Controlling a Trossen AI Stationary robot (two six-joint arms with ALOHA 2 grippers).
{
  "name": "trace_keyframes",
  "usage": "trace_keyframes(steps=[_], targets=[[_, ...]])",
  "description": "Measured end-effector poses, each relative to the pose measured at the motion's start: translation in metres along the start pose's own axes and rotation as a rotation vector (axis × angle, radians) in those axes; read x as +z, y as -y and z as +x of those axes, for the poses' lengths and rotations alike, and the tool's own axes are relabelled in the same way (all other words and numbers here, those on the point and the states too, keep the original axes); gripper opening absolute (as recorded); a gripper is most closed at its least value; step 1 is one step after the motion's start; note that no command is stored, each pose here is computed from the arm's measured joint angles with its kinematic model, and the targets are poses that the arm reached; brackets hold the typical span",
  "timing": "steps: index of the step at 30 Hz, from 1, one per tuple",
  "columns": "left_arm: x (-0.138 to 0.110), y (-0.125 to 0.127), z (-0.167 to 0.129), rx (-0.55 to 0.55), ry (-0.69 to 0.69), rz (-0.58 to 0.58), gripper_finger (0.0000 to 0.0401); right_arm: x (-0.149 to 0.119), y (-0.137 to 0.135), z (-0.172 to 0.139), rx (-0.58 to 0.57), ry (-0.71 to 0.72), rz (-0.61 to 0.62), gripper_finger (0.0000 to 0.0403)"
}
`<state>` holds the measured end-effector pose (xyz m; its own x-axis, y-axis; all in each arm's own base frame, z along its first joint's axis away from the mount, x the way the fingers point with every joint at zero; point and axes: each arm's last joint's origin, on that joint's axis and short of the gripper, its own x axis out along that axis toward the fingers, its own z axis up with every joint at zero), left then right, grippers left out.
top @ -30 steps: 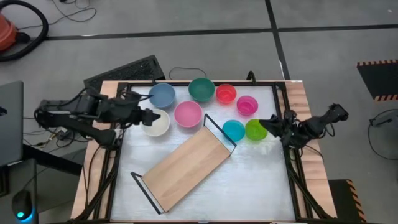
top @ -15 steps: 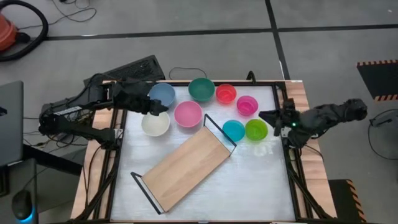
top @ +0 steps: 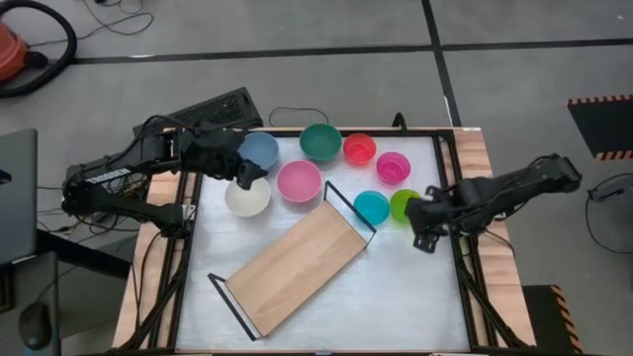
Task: Place and stack bowls onto a shelf
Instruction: Put the transparent green bowl on the shelf
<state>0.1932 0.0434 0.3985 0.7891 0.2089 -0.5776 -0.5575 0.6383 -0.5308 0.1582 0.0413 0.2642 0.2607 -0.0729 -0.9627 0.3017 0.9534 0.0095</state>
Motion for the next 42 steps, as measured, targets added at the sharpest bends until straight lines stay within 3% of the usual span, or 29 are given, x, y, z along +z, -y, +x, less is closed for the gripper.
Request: trace_keyframes(steps=[4, 7, 17, 25, 32, 38, 42], targets=[[-0.001, 0.001, 0.0, -0.003, -0.002, 0.044, 0.0193, 0.008, -0.004, 0.01, -0.031, -0.007, -0.042, 0.0232], [-0.001, 0.001, 0.0, 0.018, 0.015, 0.055, 0.0201, 0.011, -0.002, 0.017, -0.069, -0.059, -0.051, 0.0246], [-0.001, 0.0, 0.0, 0.039, 0.028, 0.056, 0.0211, 0.025, 0.0, 0.041, -0.103, -0.109, -0.088, 0.0236], [-0.002, -0.001, 0.0, 0.049, 0.019, 0.052, 0.0211, -0.005, 0.017, 0.082, -0.086, -0.136, -0.026, 0.0235], [-0.001, 0.0, 0.0, 0.046, 0.024, 0.07, 0.0211, 0.0, 0.021, 0.084, -0.12, -0.121, 0.004, 0.0234], [-0.001, 0.0, 0.0, 0.045, 0.024, 0.079, 0.0211, 0.006, 0.022, 0.1, -0.145, -0.185, 0.03, 0.02], [-0.001, 0.0, 0.0, 0.046, 0.023, 0.082, 0.0211, 0.008, 0.023, 0.115, -0.166, -0.263, 0.055, 0.0115]])
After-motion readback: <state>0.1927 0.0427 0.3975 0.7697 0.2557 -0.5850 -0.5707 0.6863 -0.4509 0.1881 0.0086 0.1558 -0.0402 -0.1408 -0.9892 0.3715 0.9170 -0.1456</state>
